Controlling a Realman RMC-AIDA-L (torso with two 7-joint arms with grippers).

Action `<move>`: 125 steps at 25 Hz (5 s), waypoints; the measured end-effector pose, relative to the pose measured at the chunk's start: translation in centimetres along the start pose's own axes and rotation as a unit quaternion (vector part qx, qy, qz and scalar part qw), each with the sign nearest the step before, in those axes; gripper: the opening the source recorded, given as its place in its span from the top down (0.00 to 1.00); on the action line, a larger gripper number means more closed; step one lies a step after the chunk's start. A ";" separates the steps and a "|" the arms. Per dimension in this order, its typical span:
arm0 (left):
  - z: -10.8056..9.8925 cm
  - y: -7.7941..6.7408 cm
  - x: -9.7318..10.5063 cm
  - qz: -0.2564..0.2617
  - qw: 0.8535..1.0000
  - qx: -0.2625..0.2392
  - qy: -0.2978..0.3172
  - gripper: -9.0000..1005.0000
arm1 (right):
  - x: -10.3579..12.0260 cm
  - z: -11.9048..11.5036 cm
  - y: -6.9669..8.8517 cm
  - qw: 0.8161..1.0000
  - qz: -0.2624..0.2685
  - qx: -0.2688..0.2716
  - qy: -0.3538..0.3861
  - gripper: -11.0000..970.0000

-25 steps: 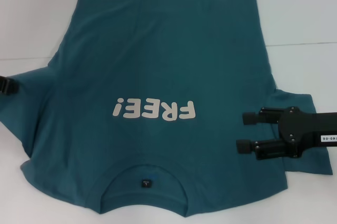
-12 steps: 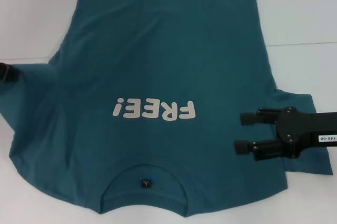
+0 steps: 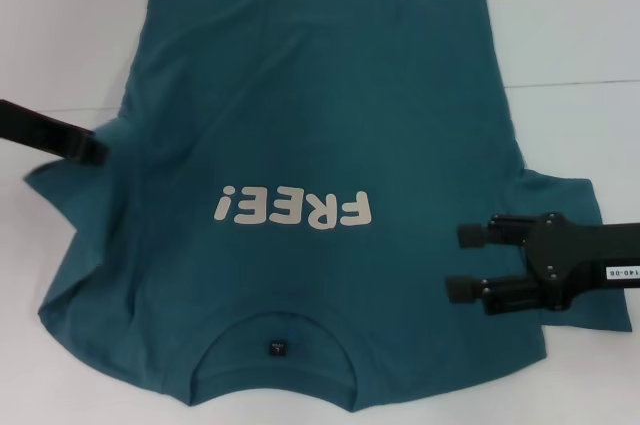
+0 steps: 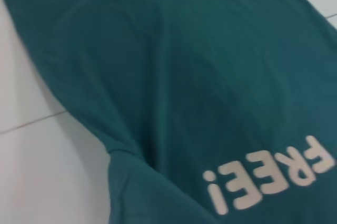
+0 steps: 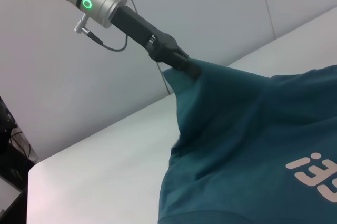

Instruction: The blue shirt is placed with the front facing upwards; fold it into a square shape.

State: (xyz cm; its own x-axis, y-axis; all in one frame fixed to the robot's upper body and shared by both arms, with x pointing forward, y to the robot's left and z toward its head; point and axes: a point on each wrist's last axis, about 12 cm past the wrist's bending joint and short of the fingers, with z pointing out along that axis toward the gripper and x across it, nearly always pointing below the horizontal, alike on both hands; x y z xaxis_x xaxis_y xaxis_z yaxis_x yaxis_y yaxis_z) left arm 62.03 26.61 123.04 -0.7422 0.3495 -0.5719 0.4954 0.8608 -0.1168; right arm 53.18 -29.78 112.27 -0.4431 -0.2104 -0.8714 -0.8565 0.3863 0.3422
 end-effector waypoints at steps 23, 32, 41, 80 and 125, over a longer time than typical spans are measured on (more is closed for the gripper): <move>7.3 -2.1 2.1 -0.072 0.994 0.066 -0.056 0.82 | 0.5 -0.6 0.1 1.000 0.004 0.005 0.004 0.07; 10.0 -2.0 3.2 -0.080 0.995 0.023 -0.056 0.38 | 0.6 -0.5 0.1 1.000 0.008 0.003 0.003 0.07; 11.5 -2.7 3.2 -0.048 0.998 -0.023 -0.035 0.31 | 0.8 -0.7 0.2 1.000 0.022 0.005 0.004 0.07; 11.7 -1.6 3.3 -0.049 0.996 -0.053 -0.053 0.90 | 0.9 -0.6 0.3 1.000 0.030 0.005 0.000 0.08; 13.3 -2.1 3.3 -0.046 0.997 -0.041 -0.044 0.97 | 1.1 -0.8 0.4 0.999 0.035 0.003 0.001 0.09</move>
State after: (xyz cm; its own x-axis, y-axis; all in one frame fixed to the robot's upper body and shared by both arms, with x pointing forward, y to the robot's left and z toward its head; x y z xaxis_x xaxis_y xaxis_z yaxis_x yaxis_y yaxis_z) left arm 64.56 21.04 110.60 -0.7386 0.2370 -0.6311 0.3862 0.9161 -0.1079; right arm 52.16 -30.61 111.74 -0.5016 -0.1839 -0.8453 -0.8219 0.4062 0.3993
